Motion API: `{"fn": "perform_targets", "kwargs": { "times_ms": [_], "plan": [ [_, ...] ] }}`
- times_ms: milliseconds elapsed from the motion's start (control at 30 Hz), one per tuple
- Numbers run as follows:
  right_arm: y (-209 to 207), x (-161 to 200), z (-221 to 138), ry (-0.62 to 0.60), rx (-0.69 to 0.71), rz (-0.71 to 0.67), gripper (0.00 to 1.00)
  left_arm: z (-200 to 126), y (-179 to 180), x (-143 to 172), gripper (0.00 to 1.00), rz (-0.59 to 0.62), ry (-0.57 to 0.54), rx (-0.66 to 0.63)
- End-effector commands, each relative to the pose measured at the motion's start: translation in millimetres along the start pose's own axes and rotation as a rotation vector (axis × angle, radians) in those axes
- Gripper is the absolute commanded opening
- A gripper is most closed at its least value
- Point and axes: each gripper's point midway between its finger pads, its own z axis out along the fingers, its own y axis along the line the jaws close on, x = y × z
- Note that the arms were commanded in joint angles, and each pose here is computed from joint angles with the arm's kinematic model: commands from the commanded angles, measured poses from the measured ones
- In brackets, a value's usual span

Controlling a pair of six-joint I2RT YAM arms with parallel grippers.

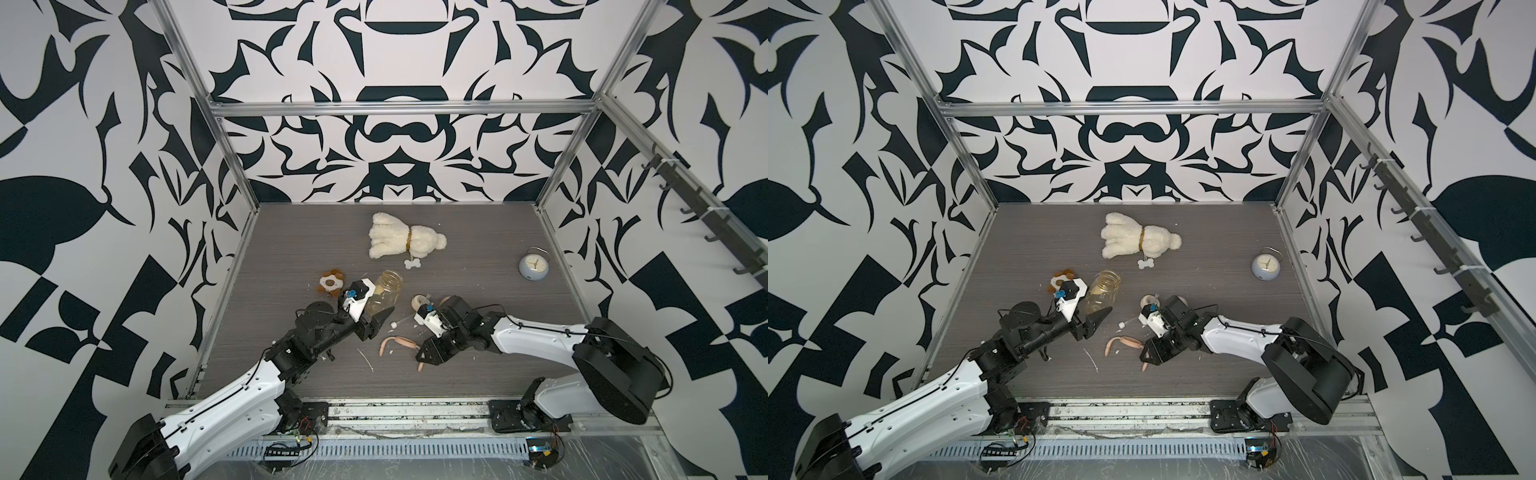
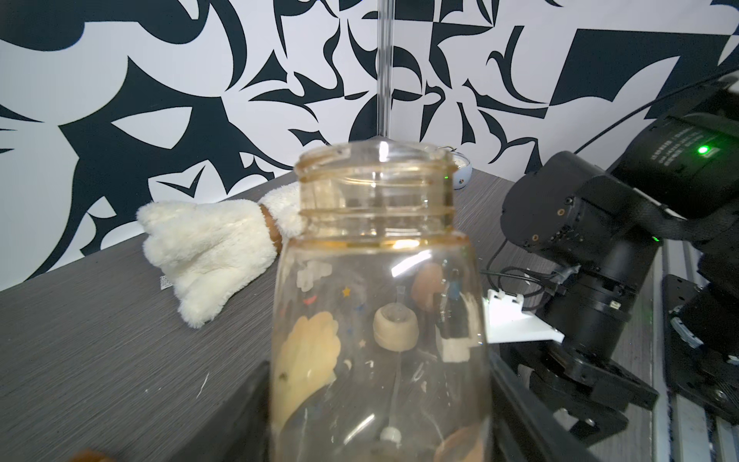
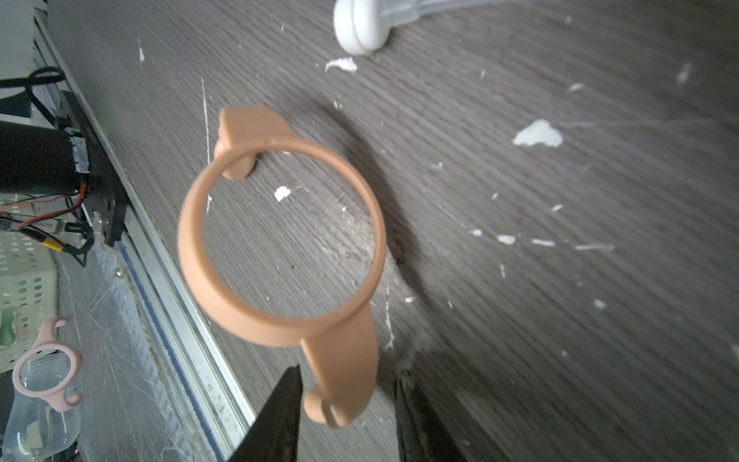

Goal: Assemble the baby bottles
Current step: Pick up the handle at the center of the board.

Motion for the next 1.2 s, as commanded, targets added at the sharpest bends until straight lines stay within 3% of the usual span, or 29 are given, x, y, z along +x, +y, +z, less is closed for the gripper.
{"fn": "perform_targets", "kwargs": {
  "times_ms": [0,200,600,733,933,1167],
  "plan": [
    [12.6,-14.5,-1.5,-0.031,-0.046,-0.057,0.36,-0.3,1.1,-2.2,0.28,0.011,-0.014,-0.003],
    [28.3,-12.7,-3.0,-0.04,-0.142,-0.112,0.31,1.6,1.4,-0.8,0.29,0.013,-0.003,-0.003],
    [30.2,-13.8,15.0,-0.022,-0.221,-0.097,0.28,1.8,1.7,-2.3,0.29,0.014,0.011,-0.005],
    [34.7,-16.7,15.6,-0.056,-0.26,-0.095,0.2,3.2,1.6,-1.3,0.29,0.014,0.019,-0.004],
    [37.4,-16.5,11.8,-0.077,-0.271,-0.098,0.0,5.1,2.1,-0.2,0.29,0.014,0.028,-0.005],
    [37.7,-36.6,-4.1,-0.183,-0.203,-0.124,0.0,3.4,3.0,-3.0,0.29,0.014,0.029,-0.011]
  ]
}}
